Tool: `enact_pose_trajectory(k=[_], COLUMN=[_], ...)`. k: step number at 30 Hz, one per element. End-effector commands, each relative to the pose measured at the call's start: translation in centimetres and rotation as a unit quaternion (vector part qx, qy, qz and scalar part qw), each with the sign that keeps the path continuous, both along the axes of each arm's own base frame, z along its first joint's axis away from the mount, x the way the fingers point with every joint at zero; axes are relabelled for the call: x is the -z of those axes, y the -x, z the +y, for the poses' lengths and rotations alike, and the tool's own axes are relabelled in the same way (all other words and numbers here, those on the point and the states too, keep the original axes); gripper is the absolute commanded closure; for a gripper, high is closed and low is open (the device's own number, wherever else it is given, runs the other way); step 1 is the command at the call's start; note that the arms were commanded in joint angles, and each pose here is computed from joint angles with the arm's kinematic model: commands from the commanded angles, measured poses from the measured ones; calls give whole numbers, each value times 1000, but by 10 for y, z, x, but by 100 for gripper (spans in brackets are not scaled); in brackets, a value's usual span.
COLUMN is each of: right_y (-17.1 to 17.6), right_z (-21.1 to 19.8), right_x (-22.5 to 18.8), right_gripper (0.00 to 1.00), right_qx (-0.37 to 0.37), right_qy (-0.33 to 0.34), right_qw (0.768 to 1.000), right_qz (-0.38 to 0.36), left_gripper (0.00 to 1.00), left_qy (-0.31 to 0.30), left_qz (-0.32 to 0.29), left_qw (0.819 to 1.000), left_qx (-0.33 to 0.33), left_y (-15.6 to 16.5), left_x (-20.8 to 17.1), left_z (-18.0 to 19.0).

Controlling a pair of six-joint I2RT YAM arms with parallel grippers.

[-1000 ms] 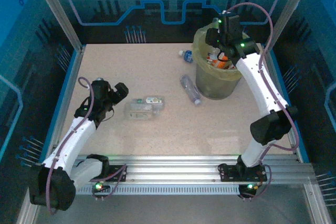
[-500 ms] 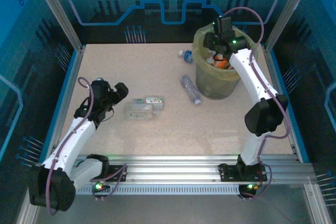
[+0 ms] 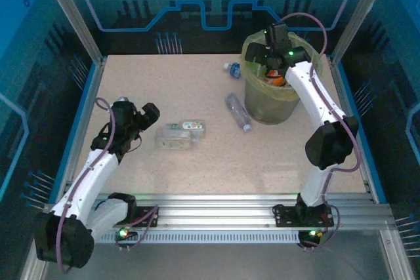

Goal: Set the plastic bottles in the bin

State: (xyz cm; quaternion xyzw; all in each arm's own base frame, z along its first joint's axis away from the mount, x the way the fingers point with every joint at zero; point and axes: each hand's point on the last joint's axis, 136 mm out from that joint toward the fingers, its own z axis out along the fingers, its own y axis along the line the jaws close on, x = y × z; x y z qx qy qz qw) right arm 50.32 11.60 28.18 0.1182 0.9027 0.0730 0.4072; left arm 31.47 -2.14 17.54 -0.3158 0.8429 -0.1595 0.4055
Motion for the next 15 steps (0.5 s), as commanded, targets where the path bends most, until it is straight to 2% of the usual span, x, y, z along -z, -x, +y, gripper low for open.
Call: enact_pose_trajectory(k=[1, 8, 15], right_y=[17, 41, 80], right_z=[-4, 9, 54], right_x=[-31, -66, -97], right_gripper=[1, 0, 0], right_qx=[-19, -73, -173], right_qy=[7, 27, 74], right_qw=[999, 995, 977], right_qz=[-25, -57, -97], left_gripper=[1, 1, 1], left_qy=[-13, -10, -3], left_qz=[-4, -2, -3], left_qw=[1000, 1000, 1000], left_qx=[-5, -5, -10], left_y=[3, 4, 7], left_x=[-5, -5, -7], left_z=[7, 6, 6])
